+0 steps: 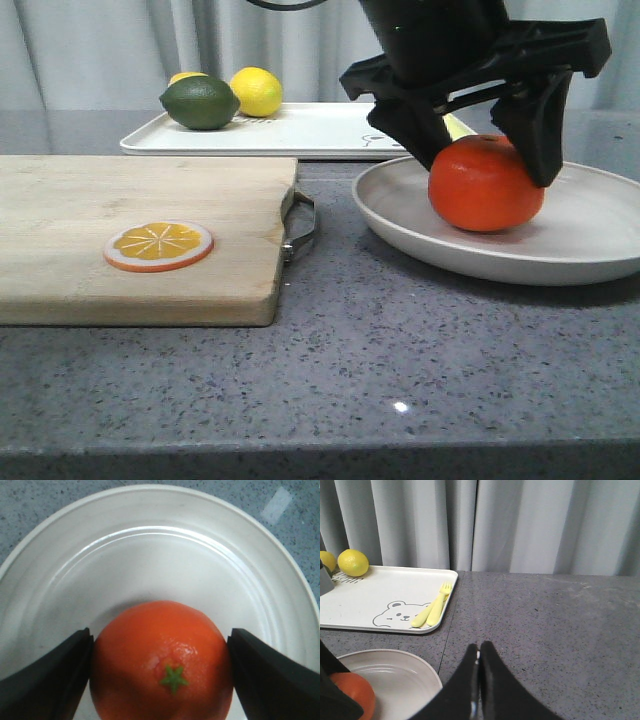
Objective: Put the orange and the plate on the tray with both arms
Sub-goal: 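Lower the orange onto the plate, open the left gripper and lift away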
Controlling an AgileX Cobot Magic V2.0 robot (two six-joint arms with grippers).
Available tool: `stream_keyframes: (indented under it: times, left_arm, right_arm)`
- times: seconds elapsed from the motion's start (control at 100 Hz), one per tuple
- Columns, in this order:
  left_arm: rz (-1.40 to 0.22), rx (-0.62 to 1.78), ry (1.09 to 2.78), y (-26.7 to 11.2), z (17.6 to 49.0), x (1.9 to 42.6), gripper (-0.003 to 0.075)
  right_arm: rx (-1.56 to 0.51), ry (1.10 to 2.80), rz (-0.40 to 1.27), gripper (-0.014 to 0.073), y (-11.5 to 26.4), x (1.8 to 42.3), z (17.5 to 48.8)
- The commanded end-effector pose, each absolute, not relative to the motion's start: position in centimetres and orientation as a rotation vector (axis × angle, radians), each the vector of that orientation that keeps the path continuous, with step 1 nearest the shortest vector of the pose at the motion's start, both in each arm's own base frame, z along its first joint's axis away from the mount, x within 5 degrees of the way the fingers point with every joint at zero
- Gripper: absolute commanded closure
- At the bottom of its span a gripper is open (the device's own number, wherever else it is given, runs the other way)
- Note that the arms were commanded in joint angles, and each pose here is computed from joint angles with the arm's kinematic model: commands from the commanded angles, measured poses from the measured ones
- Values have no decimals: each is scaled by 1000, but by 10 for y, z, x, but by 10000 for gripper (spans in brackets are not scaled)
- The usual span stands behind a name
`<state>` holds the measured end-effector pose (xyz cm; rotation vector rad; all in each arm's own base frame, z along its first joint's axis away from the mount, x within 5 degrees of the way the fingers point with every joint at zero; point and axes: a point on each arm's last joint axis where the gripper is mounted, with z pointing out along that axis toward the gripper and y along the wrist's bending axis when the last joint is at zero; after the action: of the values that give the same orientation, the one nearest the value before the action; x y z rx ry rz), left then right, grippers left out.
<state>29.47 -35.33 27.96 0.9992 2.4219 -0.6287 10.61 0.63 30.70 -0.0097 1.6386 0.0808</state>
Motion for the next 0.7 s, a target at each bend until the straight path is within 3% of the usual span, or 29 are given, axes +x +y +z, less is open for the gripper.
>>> stream_keyframes:
  times: [0.0, 0.11, 0.52, 0.61, 0.69]
  left_arm:
    - [-703, 947, 2293, -352, 319, 289, 178]
    - [-703, 946, 2291, -352, 320, 290, 139]
    - [-737, 945, 2212, -353, 355, 289, 144]
    - [-739, 949, 2200, -351, 362, 288, 169]
    - [-729, 957, 2199, -348, 366, 285, 238]
  right_arm:
    - [-16, 1547, 86, 655, 7, 108, 324]
    - [-16, 1548, 86, 655, 7, 108, 324]
    - [-16, 1548, 86, 655, 7, 108, 324]
    - [-16, 1548, 86, 655, 7, 108, 324]
    - [-16, 1549, 86, 655, 7, 108, 324]
